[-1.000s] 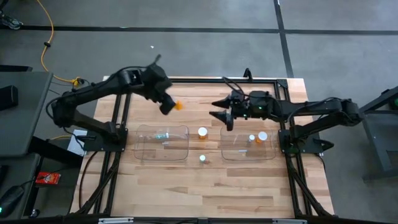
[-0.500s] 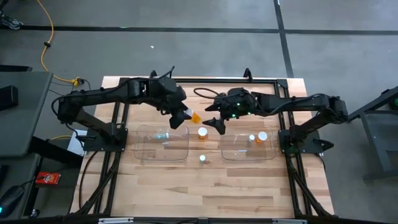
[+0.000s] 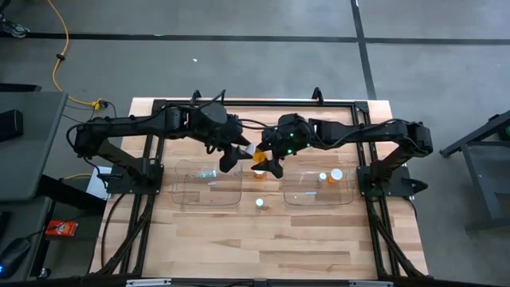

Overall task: Pick and place medicine bottles into bin by pill shape (circle, oval)
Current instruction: Put the top orange capsule bottle into the right transparent bin, then put the bottom blue tablet bottle into the left transparent bin

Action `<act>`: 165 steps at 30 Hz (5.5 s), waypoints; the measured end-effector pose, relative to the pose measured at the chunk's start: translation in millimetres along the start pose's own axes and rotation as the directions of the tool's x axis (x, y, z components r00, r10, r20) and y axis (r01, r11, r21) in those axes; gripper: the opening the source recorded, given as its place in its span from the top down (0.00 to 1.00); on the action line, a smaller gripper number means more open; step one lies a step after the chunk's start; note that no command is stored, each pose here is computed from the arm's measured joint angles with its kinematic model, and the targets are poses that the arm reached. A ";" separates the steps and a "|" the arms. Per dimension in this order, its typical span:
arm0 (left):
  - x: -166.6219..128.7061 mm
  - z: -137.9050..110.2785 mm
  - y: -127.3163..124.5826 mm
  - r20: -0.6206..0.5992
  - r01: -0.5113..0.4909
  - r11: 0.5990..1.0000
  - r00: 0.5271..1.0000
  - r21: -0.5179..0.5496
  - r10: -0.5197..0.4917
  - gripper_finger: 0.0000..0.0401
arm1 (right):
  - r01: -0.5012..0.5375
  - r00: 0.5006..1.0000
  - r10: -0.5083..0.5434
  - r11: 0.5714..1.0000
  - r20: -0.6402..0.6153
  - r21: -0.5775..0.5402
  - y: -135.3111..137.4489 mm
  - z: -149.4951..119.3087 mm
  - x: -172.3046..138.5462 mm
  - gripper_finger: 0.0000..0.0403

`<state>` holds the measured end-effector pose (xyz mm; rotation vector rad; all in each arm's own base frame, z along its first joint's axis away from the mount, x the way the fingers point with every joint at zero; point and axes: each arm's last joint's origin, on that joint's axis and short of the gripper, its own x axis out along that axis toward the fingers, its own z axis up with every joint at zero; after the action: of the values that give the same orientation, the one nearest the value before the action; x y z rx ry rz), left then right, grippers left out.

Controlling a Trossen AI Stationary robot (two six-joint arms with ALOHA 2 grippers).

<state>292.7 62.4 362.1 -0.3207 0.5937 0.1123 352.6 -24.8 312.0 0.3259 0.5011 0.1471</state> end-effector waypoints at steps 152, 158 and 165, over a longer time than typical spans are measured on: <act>-60.7 -56.6 9.1 0.582 0.094 0.995 0.809 0.016 -0.085 0.38 | 0.244 0.673 -0.313 0.949 -0.670 -0.198 -6.2 -165.4 -30.9 0.46; -60.7 -56.6 9.1 0.582 0.094 0.995 0.809 0.016 -0.085 0.38 | 0.244 0.674 -0.312 0.950 -0.670 -0.196 -6.1 -165.3 -31.1 0.42; -60.8 -56.5 9.1 0.583 0.093 0.995 0.808 0.017 -0.086 0.38 | 0.239 0.728 -0.299 0.954 -0.617 -0.180 8.3 -131.3 -50.2 0.41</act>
<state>210.8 51.6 350.0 -0.3057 -0.0389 0.1162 243.8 7.5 228.6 0.0990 1.2184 -0.0117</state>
